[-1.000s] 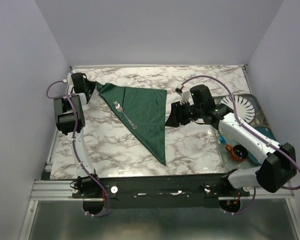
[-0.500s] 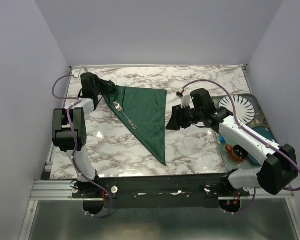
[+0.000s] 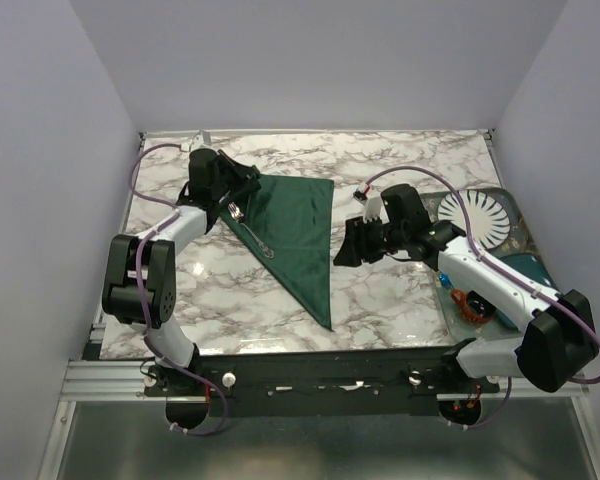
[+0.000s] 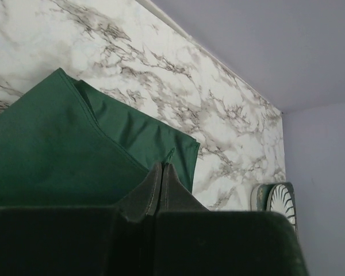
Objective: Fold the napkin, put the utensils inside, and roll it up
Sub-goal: Fold the napkin
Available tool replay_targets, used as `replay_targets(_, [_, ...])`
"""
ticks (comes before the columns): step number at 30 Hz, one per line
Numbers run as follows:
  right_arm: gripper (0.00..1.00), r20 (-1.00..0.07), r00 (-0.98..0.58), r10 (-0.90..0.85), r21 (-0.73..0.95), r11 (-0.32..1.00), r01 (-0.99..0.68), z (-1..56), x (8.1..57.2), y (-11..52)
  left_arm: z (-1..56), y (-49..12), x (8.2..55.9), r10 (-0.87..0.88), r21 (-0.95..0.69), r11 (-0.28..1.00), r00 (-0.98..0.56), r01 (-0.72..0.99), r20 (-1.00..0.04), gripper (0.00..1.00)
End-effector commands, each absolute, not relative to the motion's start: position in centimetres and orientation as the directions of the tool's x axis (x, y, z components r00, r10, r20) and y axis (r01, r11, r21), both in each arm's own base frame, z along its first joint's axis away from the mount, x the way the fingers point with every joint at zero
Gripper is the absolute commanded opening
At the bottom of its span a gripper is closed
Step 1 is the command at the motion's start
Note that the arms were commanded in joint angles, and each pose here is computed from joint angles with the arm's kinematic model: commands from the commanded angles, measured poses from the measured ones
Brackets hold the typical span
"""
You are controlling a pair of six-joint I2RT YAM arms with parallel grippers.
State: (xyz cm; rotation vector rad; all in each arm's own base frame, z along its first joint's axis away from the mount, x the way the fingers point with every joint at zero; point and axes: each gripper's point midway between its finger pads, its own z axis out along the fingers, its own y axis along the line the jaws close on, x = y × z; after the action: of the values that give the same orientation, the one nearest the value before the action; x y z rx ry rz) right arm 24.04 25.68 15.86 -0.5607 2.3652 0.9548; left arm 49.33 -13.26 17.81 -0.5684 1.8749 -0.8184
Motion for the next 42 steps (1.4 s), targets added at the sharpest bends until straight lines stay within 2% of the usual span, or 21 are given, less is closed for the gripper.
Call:
replay_targets(1, [0.6, -0.623, -0.766, -0.159, 0.519, 0.649, -0.556, 16.5, 24.0, 25.7, 17.5, -15.4, 47.7, -0.659, -0.736, 0.676, -0.453, -0.01, -0.6, 0.0])
replay_targets(12, [0.6, -0.596, -0.785, -0.172, 0.529, 0.651, -0.544, 15.1, 23.6, 25.6, 16.6, -17.0, 44.6, -0.59, -0.683, 0.73, -0.495, 0.011, -0.638, 0.0])
replay_targets(25, [0.6, -0.581, -0.796, -0.168, 0.549, 0.642, -0.536, 14.6, 23.5, 26.0, 11.6, -18.9, 40.2, -0.539, -0.668, 0.744, -0.598, -0.008, -0.594, 0.0])
replay_targets(42, [0.6, -0.566, -0.807, -0.169, 0.562, 0.636, -0.528, 14.0, 23.2, 26.1, 8.5, -18.9, 37.1, -0.522, -0.653, 0.756, -0.639, -0.04, -0.565, 0.01])
